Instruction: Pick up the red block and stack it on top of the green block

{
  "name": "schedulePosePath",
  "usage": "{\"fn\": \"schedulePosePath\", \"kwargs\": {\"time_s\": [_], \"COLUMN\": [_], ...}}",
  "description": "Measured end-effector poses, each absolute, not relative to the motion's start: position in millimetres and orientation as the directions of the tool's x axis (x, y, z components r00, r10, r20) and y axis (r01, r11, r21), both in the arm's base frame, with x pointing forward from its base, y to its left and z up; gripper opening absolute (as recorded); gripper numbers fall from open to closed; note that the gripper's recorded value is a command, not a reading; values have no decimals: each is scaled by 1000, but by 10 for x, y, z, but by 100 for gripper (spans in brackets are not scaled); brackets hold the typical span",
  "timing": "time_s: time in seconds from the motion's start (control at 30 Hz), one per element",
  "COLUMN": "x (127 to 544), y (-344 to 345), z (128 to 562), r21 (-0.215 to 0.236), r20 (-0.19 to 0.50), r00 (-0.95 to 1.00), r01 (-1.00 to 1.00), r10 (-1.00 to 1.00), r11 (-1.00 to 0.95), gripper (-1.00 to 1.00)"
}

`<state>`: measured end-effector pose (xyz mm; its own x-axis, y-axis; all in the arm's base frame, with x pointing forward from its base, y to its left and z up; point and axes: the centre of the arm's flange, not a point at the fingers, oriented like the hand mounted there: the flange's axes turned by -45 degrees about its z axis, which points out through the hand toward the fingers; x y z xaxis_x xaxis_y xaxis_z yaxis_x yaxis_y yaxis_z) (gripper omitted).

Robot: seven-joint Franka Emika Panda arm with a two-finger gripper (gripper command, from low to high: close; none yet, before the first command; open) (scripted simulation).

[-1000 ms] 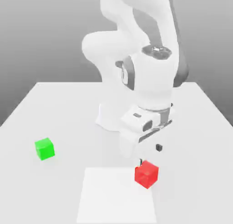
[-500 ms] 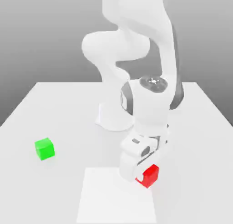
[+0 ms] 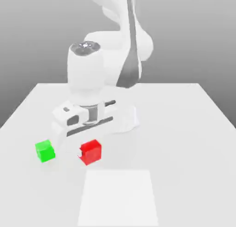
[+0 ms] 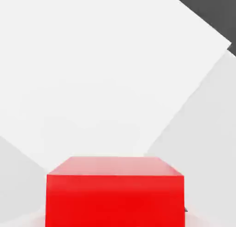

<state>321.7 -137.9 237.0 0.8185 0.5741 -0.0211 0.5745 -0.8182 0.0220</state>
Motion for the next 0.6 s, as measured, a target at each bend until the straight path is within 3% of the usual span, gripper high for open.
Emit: {"fn": "schedulePosePath", "kwargs": {"time_s": [0.23, 0.5, 0.53, 0.6], "x": [2296, 2205, 2182, 2228], "y": [-2441, -2523, -2532, -2491], "z": [2458, 1913, 1841, 1841], "r21": [2, -4, -4, -4], "r20": [-5, 7, 5, 5], "r00": [882, 882, 885, 876], "r01": [472, 472, 466, 482], "r10": [472, 471, 466, 482], "r11": [-882, -882, -885, -876], "gripper": [-100, -100, 100, 100]}}
